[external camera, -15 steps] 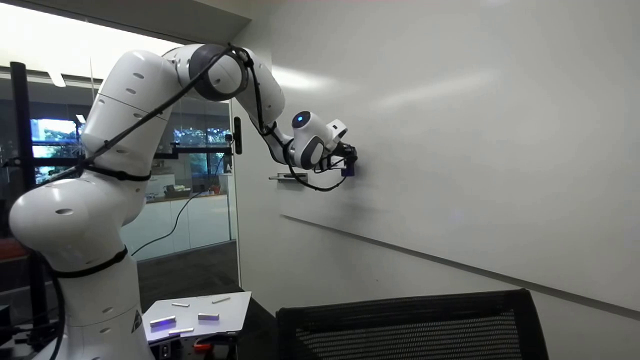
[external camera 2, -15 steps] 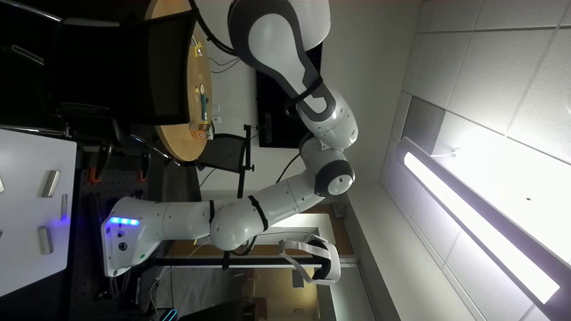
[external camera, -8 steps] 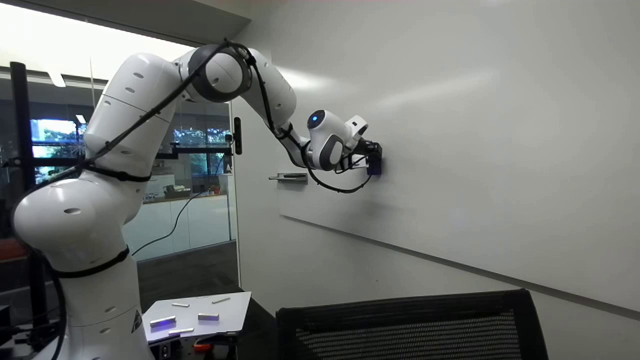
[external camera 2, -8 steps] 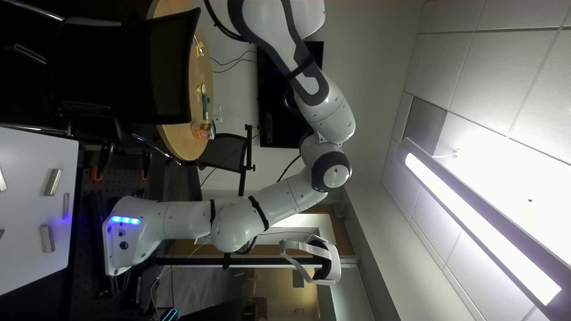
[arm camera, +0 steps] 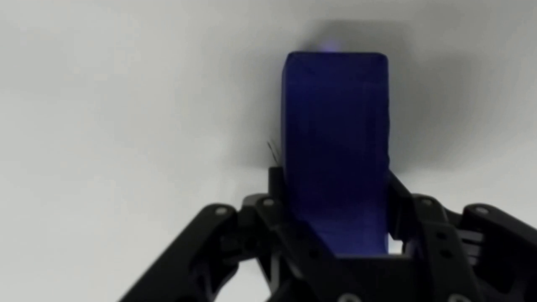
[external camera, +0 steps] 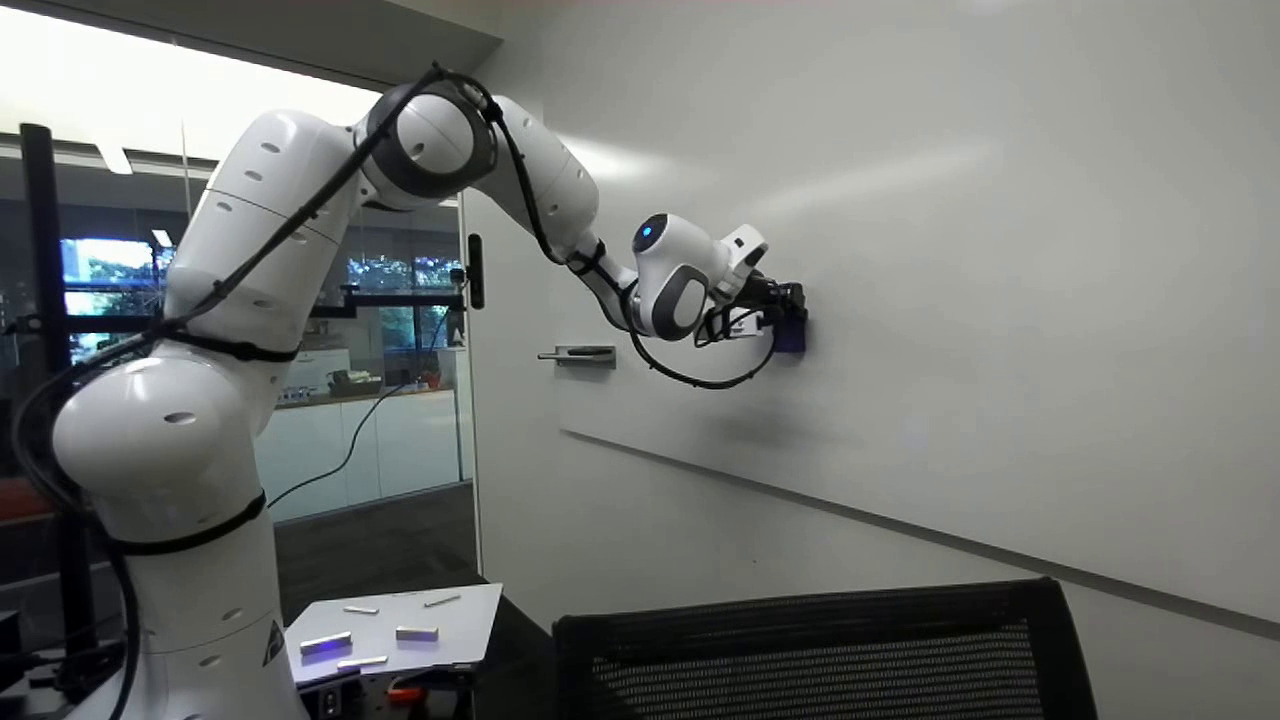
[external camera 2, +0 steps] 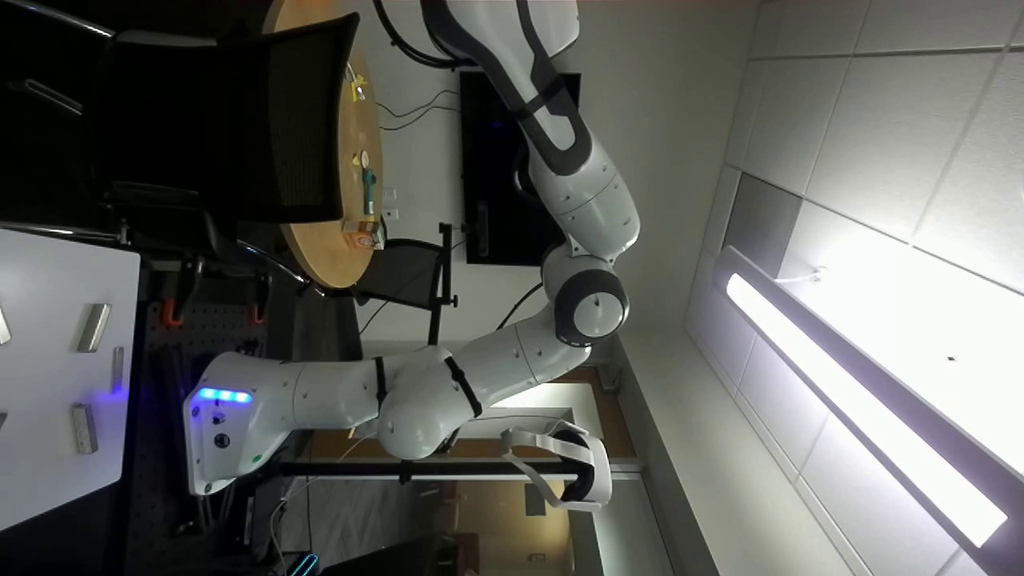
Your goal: Pick up the purple duster on the table and use it to wipe the whiteboard
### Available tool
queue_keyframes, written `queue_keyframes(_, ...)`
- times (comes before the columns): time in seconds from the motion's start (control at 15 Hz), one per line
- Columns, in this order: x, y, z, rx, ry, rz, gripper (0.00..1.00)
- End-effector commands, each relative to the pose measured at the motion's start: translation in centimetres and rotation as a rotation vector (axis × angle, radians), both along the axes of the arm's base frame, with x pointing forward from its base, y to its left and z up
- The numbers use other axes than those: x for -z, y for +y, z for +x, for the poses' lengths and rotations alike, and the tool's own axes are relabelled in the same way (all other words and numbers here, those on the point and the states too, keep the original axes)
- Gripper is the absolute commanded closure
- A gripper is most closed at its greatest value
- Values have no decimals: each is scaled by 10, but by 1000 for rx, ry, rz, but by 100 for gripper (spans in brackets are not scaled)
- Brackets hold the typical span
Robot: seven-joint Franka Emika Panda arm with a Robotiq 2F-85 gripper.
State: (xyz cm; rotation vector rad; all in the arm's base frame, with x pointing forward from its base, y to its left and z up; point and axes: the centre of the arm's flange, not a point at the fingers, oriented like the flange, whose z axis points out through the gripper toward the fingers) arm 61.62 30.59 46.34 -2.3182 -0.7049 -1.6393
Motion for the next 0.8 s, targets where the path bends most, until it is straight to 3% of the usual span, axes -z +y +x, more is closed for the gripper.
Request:
queue_keyframes(0.0, -15, -18, 57, 107, -24, 14, 70)
queue_keyframes(0.33, -16, -46, 81, 187, 13, 1, 70)
queue_keyframes(0.73, -21, -148, 139, 404, 29, -12, 70)
